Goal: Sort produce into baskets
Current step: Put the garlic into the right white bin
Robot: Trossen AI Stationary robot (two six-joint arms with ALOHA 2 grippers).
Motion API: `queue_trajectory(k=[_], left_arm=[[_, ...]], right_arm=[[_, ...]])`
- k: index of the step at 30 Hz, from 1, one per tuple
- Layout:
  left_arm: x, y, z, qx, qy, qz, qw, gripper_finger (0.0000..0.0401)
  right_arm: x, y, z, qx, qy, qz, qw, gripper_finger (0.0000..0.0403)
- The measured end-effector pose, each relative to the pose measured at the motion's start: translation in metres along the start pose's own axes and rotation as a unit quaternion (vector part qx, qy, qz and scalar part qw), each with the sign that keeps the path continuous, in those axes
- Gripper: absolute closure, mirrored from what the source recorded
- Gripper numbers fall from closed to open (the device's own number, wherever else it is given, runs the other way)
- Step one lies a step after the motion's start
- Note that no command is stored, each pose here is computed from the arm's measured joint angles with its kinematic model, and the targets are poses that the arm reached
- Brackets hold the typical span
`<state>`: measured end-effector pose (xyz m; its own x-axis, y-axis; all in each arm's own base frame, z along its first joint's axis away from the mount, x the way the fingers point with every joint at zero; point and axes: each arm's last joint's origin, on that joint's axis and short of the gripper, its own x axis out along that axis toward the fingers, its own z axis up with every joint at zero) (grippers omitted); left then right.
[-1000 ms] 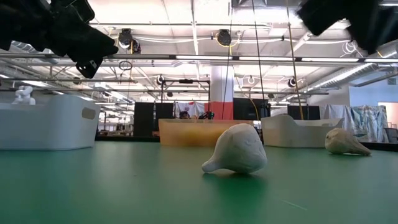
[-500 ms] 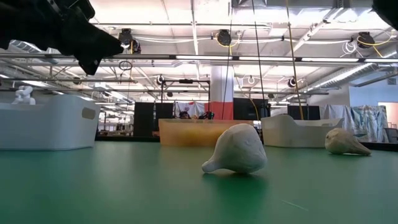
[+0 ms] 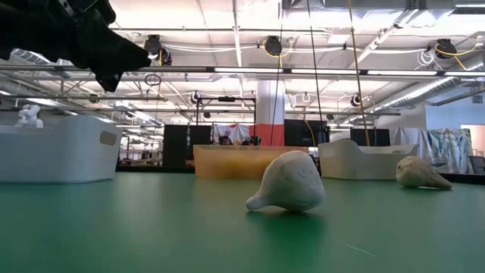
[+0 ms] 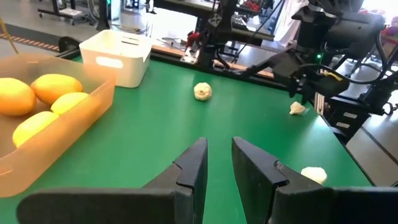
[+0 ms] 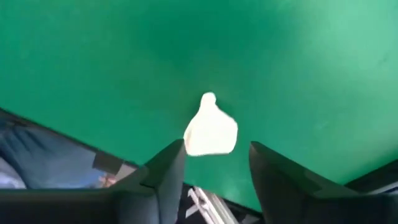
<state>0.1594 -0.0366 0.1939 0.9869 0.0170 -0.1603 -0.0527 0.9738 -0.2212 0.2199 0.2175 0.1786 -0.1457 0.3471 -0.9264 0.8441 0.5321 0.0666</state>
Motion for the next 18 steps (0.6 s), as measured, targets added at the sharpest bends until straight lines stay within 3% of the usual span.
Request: queue_trajectory(k=[10, 18], left_arm=[[0.000, 0.000, 0.000, 0.000, 0.000, 0.000, 1.000, 0.0321], [0.000, 0.000, 0.000, 0.000, 0.000, 0.000, 1.000, 0.0321]], right_arm=[[0.004, -0.001, -0.005, -0.009, 0.002, -0.006, 1.000, 0.0137], [0.021, 0.004, -0.007, -0.029, -0.001, -0.012, 0.999, 0.0121]])
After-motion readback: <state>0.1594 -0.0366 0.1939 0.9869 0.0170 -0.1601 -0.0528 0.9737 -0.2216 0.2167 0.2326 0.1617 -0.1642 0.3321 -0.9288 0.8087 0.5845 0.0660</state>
